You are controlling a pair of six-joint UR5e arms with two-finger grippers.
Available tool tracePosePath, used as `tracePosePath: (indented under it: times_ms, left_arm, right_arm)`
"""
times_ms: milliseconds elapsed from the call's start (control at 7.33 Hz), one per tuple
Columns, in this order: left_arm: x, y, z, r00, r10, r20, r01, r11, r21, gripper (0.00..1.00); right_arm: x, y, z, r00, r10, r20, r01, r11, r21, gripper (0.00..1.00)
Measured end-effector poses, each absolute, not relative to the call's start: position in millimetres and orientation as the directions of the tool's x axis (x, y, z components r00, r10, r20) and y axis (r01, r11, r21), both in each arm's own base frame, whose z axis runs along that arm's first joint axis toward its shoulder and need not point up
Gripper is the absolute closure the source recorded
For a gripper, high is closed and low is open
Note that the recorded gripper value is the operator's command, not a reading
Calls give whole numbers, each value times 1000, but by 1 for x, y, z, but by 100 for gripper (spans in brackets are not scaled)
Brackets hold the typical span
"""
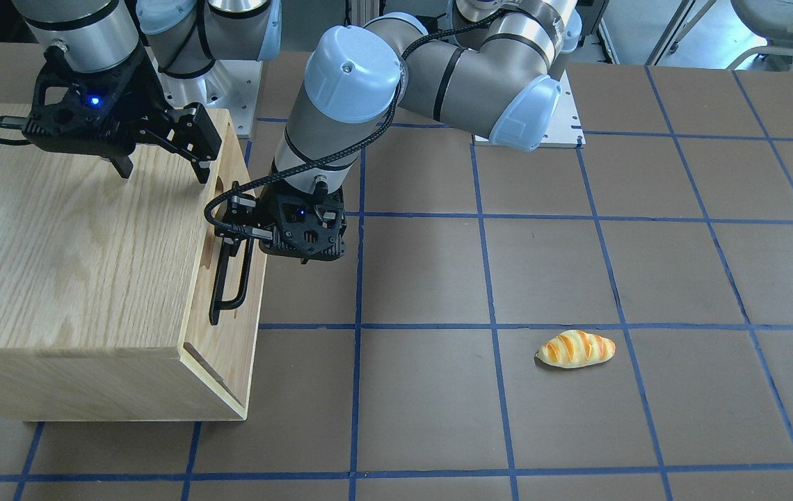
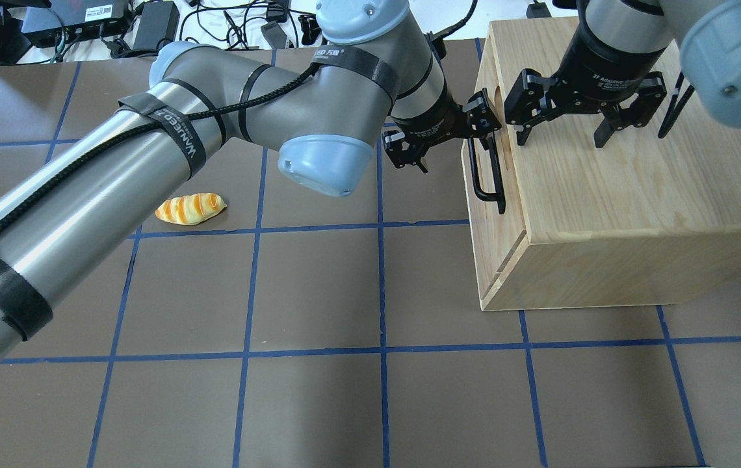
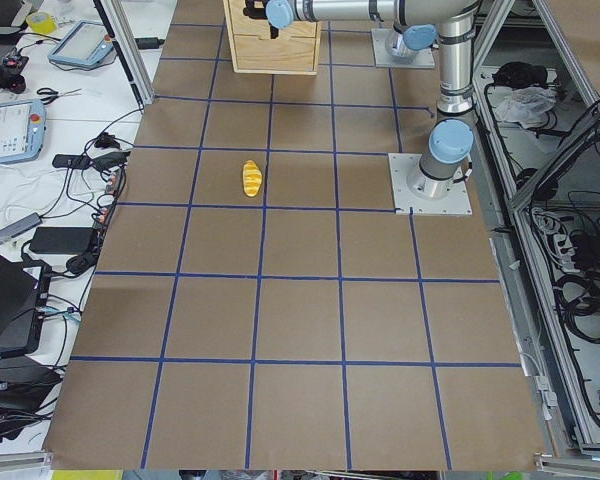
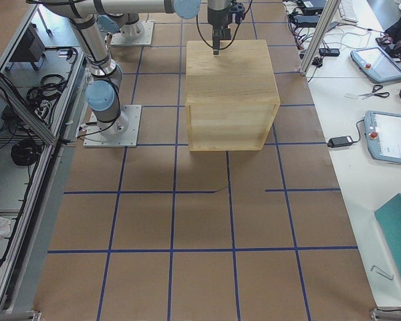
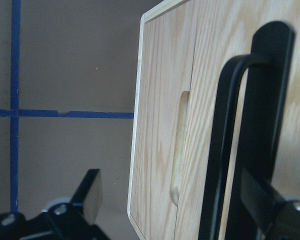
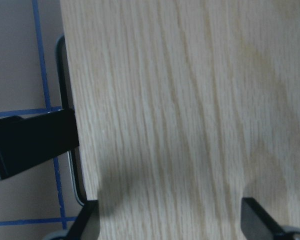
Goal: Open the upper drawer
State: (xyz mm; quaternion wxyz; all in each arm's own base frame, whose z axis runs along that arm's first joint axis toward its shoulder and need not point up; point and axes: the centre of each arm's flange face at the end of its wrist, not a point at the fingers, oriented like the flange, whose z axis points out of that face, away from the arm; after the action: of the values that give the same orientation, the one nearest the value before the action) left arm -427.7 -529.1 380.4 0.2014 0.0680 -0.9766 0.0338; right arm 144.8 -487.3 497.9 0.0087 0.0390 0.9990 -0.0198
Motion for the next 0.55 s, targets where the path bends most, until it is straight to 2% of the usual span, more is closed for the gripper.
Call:
tracePosePath:
  times_ms: [545]
  left_arm:
    - [-429, -532, 369, -913, -133, 385, -154, 988, -24, 0]
  right_arm:
    - [145, -487, 498, -997, 78, -19, 78, 996, -39, 0]
